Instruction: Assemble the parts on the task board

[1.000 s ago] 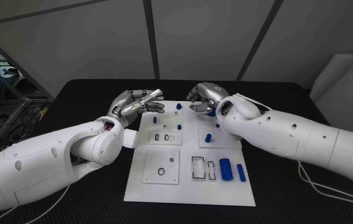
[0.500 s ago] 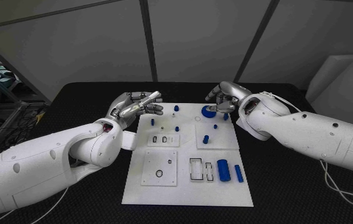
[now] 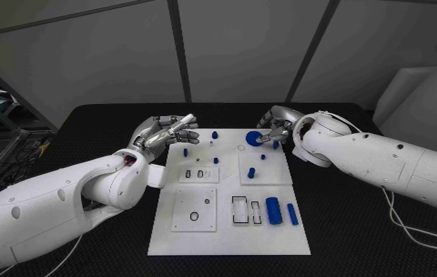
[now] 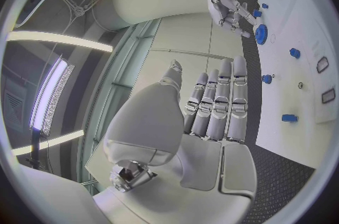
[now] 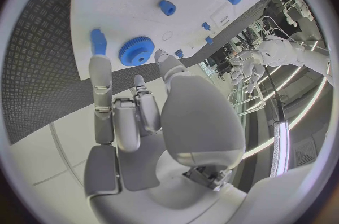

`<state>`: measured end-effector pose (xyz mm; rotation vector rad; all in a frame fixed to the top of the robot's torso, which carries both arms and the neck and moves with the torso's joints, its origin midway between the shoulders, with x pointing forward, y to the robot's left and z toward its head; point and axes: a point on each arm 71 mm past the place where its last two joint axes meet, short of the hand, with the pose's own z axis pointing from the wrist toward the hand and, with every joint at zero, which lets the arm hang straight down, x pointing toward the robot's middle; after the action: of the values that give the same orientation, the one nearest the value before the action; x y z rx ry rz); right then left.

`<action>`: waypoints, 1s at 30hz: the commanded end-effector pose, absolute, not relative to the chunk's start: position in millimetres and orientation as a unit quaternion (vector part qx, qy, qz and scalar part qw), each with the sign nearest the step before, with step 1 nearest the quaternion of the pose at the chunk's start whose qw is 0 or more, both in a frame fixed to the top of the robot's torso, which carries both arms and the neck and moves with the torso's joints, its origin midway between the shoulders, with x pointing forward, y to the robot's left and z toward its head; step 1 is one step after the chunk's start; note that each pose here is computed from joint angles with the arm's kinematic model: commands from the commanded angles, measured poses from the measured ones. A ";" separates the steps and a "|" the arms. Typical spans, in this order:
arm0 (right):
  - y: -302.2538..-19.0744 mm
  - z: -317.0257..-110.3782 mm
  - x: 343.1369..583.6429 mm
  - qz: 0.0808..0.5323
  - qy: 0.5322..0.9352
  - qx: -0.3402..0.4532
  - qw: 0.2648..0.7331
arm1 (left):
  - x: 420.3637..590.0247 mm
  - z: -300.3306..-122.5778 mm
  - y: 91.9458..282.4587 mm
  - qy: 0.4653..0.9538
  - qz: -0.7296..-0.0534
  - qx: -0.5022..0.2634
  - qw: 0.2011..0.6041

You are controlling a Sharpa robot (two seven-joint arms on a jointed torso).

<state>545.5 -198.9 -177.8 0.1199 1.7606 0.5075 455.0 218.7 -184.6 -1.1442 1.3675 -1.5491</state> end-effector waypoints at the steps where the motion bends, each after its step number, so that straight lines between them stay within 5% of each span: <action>1: -203.4 -182.1 549.4 0.186 0.781 0.053 0.594 | 455.1 -183.9 217.9 0.538 -0.610 -0.443 0.377; 30: -182.1 -183.8 552.4 0.202 0.781 0.046 0.589 | 455.6 -184.2 218.0 0.538 -0.609 -0.444 0.377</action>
<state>552.2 -183.0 -185.5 0.1079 1.8234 0.4659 455.6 219.6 -185.2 -1.1455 1.3675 -1.5459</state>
